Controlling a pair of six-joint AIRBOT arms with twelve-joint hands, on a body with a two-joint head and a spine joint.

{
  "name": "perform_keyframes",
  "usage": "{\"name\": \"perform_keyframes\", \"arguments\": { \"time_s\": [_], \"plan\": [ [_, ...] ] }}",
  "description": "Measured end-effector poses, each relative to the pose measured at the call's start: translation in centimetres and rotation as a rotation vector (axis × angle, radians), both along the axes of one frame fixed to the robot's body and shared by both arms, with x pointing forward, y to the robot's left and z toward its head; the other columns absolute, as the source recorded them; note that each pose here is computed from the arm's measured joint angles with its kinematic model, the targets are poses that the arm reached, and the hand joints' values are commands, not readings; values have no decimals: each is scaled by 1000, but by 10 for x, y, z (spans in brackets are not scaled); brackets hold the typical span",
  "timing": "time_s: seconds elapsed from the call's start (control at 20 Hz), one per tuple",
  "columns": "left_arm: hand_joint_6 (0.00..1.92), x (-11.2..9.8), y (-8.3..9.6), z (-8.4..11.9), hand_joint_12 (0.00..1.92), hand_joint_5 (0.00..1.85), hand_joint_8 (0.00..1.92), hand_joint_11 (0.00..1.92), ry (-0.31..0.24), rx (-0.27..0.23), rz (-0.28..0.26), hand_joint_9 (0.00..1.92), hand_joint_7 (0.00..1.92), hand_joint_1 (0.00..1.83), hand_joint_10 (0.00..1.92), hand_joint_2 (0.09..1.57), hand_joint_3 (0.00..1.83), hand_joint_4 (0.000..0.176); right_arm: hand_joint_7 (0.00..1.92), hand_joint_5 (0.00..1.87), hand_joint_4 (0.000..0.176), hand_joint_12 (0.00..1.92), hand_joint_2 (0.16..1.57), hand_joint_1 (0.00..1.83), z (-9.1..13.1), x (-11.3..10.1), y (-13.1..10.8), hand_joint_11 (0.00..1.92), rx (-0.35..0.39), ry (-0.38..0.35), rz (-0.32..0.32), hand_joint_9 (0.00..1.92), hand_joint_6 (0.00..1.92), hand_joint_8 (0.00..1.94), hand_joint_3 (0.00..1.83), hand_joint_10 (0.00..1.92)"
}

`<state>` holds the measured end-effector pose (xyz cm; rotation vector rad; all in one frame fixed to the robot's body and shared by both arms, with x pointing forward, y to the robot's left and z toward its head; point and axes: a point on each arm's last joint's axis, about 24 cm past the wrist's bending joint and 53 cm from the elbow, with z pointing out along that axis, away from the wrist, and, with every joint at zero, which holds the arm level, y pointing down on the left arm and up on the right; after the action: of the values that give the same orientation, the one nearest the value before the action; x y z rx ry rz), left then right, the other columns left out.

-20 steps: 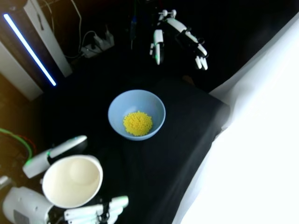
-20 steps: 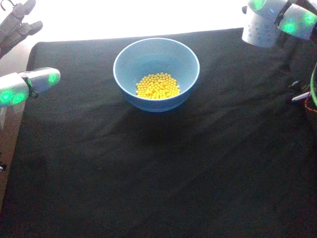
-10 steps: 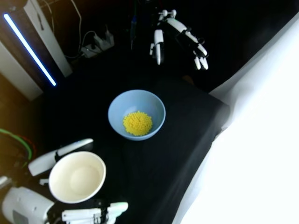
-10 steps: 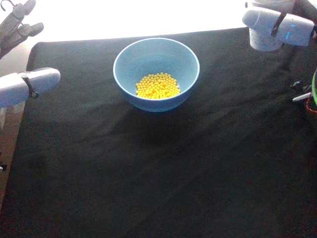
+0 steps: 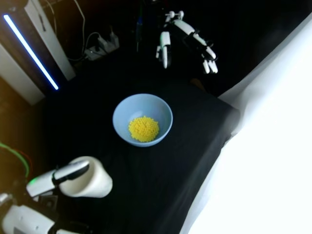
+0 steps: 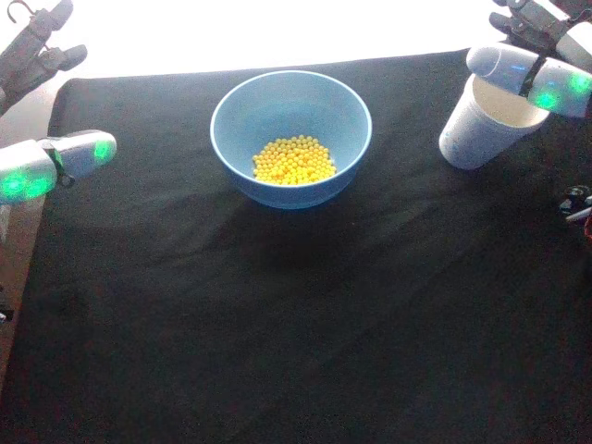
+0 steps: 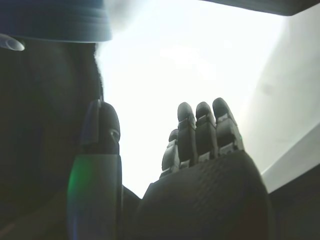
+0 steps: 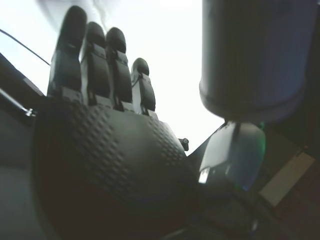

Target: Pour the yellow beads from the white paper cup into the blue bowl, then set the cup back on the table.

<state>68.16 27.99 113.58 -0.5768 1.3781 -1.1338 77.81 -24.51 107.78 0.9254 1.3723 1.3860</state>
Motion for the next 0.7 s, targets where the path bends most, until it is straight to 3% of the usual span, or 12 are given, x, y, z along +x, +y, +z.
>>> {"name": "perform_keyframes", "arguments": {
  "time_s": [0.15, 0.25, 0.35, 0.5, 0.6, 0.65, 0.7],
  "plan": [
    [1, 1, 3, -1, 245, 2, 4, 0, 4, -5, 12, 183, 327, 966, 6, 1058, 0, 120, 227, 88, 176, 727, 736, 348, 0, 0, 0, 0, -1, -1, 2, 161, 3, 3, 1, 3],
    [2, 0, 1, -1, 266, 9, 2, 0, 3, -1, 4, 193, 332, 939, 5, 1051, 0, 135, 237, 90, 176, 736, 750, 352, 0, 0, 0, 0, -1, -1, 2, 182, 0, 2, 1, 5],
    [0, 0, 0, -1, 316, 10, 1, 0, 2, 1, 0, 204, 329, 941, 4, 1052, 0, 134, 261, 99, 176, 741, 751, 386, 0, -1, 2, 0, 3, 0, 9, 198, 4, 10, 0, 10],
    [0, 0, 1, -1, 359, 0, 0, 0, 4, -4, 4, 187, 324, 946, 0, 1053, 0, 118, 271, 115, 176, 715, 709, 442, 6, -4, 3, 0, -30, -8, 38, 177, 1, 2, 0, 3],
    [0, 0, 1, 0, 223, 0, 3, 0, 3, -4, 2, 150, 294, 935, 2, 1064, 2, 89, 290, 106, 176, 661, 685, 444, 15, -4, -6, 0, -44, -20, 34, 155, 0, 2, 0, 1],
    [0, 1, 0, 1, 235, 0, 3, 0, 0, -5, 1, 158, 301, 873, 4, 1064, 1, 90, 306, 115, 176, 818, 681, 413, 21, -4, -13, 0, -51, -24, 28, 186, 1, 2, 0, 7],
    [0, 1, 0, 2, 195, 0, 1, 0, -3, -5, 0, 147, 298, 869, 4, 1071, 2, 90, 288, 118, 176, 851, 687, 410, 27, -5, -18, 0, -66, -31, 28, 178, 1, 0, 1, 2]
  ]
}}
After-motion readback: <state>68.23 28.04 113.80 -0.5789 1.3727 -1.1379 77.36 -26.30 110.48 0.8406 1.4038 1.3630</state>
